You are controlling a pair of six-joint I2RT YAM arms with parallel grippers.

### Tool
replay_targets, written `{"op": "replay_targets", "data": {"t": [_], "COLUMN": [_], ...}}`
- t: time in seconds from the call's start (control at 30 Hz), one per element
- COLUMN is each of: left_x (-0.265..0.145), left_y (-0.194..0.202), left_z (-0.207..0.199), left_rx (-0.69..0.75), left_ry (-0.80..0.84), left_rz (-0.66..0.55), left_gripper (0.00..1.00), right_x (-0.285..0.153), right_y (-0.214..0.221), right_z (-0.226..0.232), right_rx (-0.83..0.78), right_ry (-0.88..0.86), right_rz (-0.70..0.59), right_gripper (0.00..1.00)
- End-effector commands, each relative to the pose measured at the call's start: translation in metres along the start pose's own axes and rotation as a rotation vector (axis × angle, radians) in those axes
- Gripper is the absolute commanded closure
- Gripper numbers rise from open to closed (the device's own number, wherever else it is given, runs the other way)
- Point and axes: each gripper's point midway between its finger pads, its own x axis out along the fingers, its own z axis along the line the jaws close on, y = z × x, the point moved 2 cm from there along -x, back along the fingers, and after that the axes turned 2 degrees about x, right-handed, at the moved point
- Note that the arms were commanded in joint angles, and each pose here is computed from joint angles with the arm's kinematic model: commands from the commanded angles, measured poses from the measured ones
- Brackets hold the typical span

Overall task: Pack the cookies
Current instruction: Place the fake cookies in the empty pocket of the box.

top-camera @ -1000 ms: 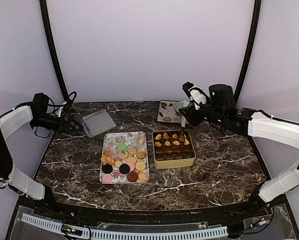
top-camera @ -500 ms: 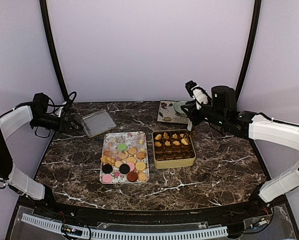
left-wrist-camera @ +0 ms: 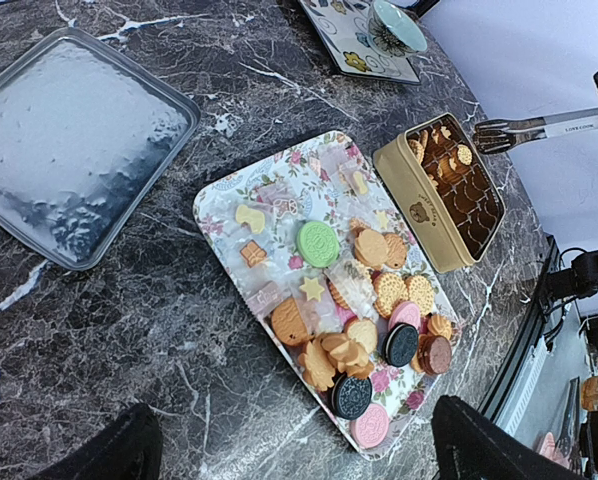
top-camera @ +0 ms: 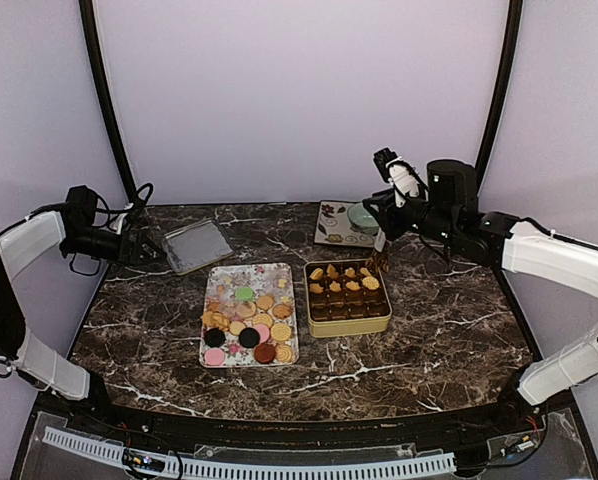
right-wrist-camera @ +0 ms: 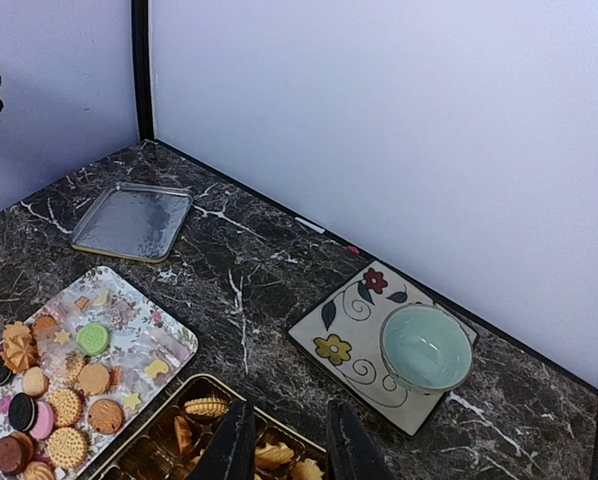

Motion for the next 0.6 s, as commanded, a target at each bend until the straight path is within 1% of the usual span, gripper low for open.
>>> {"op": "replay_targets", "data": {"t": [0.0,0.2,0.33,0.43,0.57], "left_x": [-0.007,-0.008,-0.009,-0.009,-0.009], "left_y": [-0.002,-0.002,-0.004,-0.004,-0.003], "left_z": [-0.008,-0.009,-0.009,-0.010,-0.012], "left_rx": [0.024,0.027,0.030,0.037,0.038], "left_ry": [0.009,0.007,0.007,0.010,0.024], "left_rz": [-0.020,-0.020,-0.022,-0.025,-0.022], "left_gripper": [0.04,0.04,0.04,0.04,0.04], "right_x": [-0.006,0.005,0.008,0.004,-0.019], "right_y": [-0.018,-0.001,-0.001,-0.017,-0.065], "right_z": [-0.006,-0.007,-0.005,-0.005,0.002], "right_rx": [0.002,-0.014,-0.017,-0.001,0.060], "right_ry": [0.033,0.050,0.043,0.035,-0.019], "right_rz": [-0.070,-0.031,-0.024,-0.052,-0.187], "right_gripper": [0.98,0.99,0.99,0.99,0.98]}}
